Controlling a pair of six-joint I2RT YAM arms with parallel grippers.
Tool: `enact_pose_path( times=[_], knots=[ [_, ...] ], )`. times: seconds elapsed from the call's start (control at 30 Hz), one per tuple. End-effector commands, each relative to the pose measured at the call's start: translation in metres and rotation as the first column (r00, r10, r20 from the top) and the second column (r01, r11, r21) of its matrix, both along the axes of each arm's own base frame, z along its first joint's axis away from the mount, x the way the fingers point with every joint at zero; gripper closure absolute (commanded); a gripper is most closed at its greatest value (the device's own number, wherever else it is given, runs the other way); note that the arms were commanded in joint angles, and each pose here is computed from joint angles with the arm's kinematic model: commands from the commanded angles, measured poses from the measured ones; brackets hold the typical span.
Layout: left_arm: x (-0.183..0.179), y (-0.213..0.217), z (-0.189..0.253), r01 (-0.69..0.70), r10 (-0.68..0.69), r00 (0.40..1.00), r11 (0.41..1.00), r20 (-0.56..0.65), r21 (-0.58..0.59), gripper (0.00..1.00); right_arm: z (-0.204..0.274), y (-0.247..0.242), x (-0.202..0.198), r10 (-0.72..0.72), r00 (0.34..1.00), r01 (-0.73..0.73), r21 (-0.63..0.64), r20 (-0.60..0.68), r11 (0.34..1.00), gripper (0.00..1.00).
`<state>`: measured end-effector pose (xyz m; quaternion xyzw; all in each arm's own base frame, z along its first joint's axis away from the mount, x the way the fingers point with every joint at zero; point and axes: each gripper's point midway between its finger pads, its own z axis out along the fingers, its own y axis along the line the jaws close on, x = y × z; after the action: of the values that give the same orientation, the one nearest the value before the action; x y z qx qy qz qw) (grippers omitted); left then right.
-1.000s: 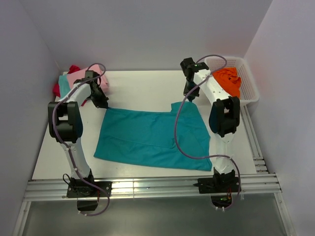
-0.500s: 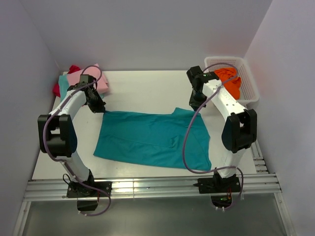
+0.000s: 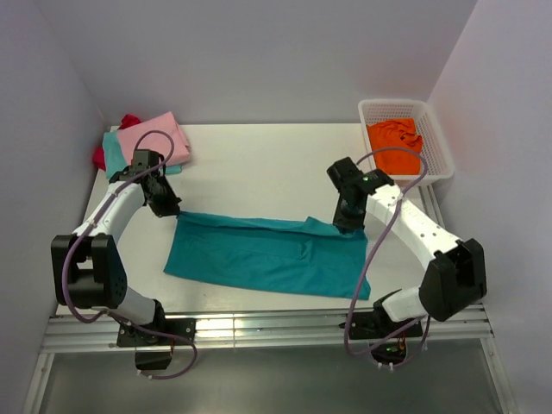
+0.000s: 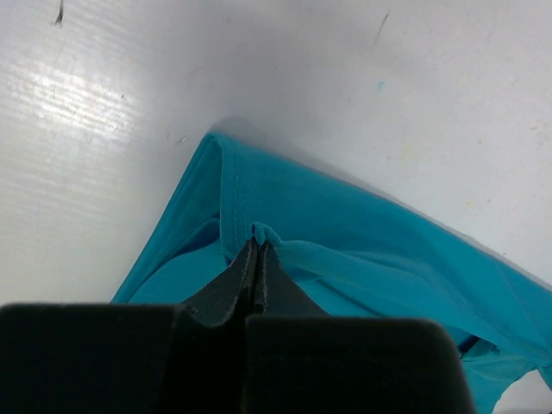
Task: Fold and stack the t-shirts
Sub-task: Fold the other side of the tshirt into a rectangle, then rotate the tshirt 115 degrees
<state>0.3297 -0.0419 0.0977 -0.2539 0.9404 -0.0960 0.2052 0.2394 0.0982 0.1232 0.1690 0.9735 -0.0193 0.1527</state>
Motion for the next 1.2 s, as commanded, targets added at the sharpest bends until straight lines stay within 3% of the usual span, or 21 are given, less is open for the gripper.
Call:
enact_pose_path(
  times=[0.0,0.17,0.2,0.23,0.27,0.3,0.33,0.47,0.7,0.9,1.0,1.03,1.17],
  knots=[
    [-0.006,0.005,0.006,-0.009,0.008,0.999,0.999,0.047,0.031,1.0,-0.012,0.012,-0.026,-0.018,1.0,0.018,0.043,0.003,0.999,1.0],
    [-0.021,0.008,-0.005,-0.016,0.014,0.999,0.999,0.029,0.049,0.99,-0.041,0.017,-0.073,-0.022,0.998,0.027,0.082,-0.055,0.996,0.96],
    [-0.022,0.009,-0.007,-0.017,0.016,1.0,0.999,0.024,0.052,0.96,-0.044,0.016,-0.079,-0.026,0.998,0.031,0.073,-0.065,0.997,0.82],
    [-0.023,0.01,-0.008,-0.021,0.02,1.0,0.998,0.022,0.055,0.85,-0.047,0.014,-0.083,-0.029,0.997,0.034,0.061,-0.078,0.998,0.62],
    [-0.024,0.01,-0.008,-0.022,0.022,1.0,0.998,0.016,0.054,0.69,-0.051,0.011,-0.087,-0.026,0.996,0.03,0.045,-0.082,0.999,0.04],
    [-0.021,0.01,-0.006,-0.022,0.02,0.999,0.998,0.028,0.054,0.64,-0.05,0.01,-0.087,-0.028,0.997,0.031,0.038,-0.076,0.999,0.0],
    [-0.019,0.01,-0.003,-0.023,0.022,0.999,0.998,0.034,0.053,0.59,-0.049,0.007,-0.089,-0.029,0.997,0.031,0.027,-0.077,0.999,0.0],
    [-0.011,0.017,0.009,-0.051,0.046,0.997,0.995,0.061,0.09,0.11,-0.033,0.004,-0.08,-0.033,0.999,0.033,0.005,-0.039,0.999,0.0],
    [0.005,0.016,0.016,-0.042,0.036,0.997,0.995,0.073,0.086,0.15,-0.022,0.007,-0.074,-0.033,0.999,0.033,-0.003,-0.032,0.999,0.0],
    [0.011,0.015,0.02,-0.037,0.03,0.996,0.996,0.08,0.082,0.21,-0.045,0.005,-0.087,-0.049,0.995,0.049,0.001,-0.087,0.999,0.0],
    [0.014,0.014,0.022,-0.034,0.028,0.997,0.996,0.079,0.08,0.23,-0.061,0.006,-0.094,-0.043,0.993,0.045,0.015,-0.114,0.999,0.12],
    [0.016,0.014,0.021,-0.034,0.028,0.997,0.996,0.076,0.08,0.23,-0.07,0.004,-0.1,-0.042,0.99,0.043,0.006,-0.136,0.999,0.27],
    [0.02,0.012,0.024,-0.029,0.024,0.997,0.997,0.069,0.073,0.26,-0.094,0.003,-0.109,-0.037,0.98,0.035,-0.015,-0.197,0.999,0.5]
  ],
)
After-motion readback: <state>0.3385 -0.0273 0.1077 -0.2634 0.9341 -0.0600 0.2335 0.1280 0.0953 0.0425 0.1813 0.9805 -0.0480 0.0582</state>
